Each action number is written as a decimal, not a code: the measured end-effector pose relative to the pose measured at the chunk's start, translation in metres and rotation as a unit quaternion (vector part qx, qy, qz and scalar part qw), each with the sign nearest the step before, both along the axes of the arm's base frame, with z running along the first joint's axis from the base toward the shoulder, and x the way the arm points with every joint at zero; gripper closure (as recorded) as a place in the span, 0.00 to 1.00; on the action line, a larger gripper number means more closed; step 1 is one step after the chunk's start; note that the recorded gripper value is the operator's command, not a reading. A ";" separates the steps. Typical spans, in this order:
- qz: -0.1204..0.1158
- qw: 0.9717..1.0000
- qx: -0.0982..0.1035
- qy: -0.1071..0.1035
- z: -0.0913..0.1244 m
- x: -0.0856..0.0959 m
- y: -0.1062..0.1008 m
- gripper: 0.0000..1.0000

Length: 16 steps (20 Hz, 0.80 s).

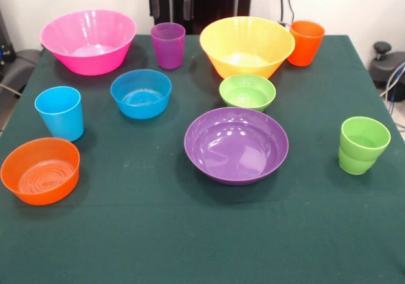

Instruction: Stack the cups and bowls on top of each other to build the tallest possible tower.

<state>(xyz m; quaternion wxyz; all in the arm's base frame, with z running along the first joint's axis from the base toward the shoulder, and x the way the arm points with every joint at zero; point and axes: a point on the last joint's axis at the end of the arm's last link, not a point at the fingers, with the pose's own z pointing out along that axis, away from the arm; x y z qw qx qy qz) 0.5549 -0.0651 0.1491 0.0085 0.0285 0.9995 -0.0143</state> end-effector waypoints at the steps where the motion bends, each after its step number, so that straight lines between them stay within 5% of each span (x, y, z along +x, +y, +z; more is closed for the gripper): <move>1: 0.002 1.000 0.002 0.000 -0.001 0.001 -0.001 0.00; 16: 0.029 0.999 0.039 0.018 -0.013 0.028 -0.016 0.00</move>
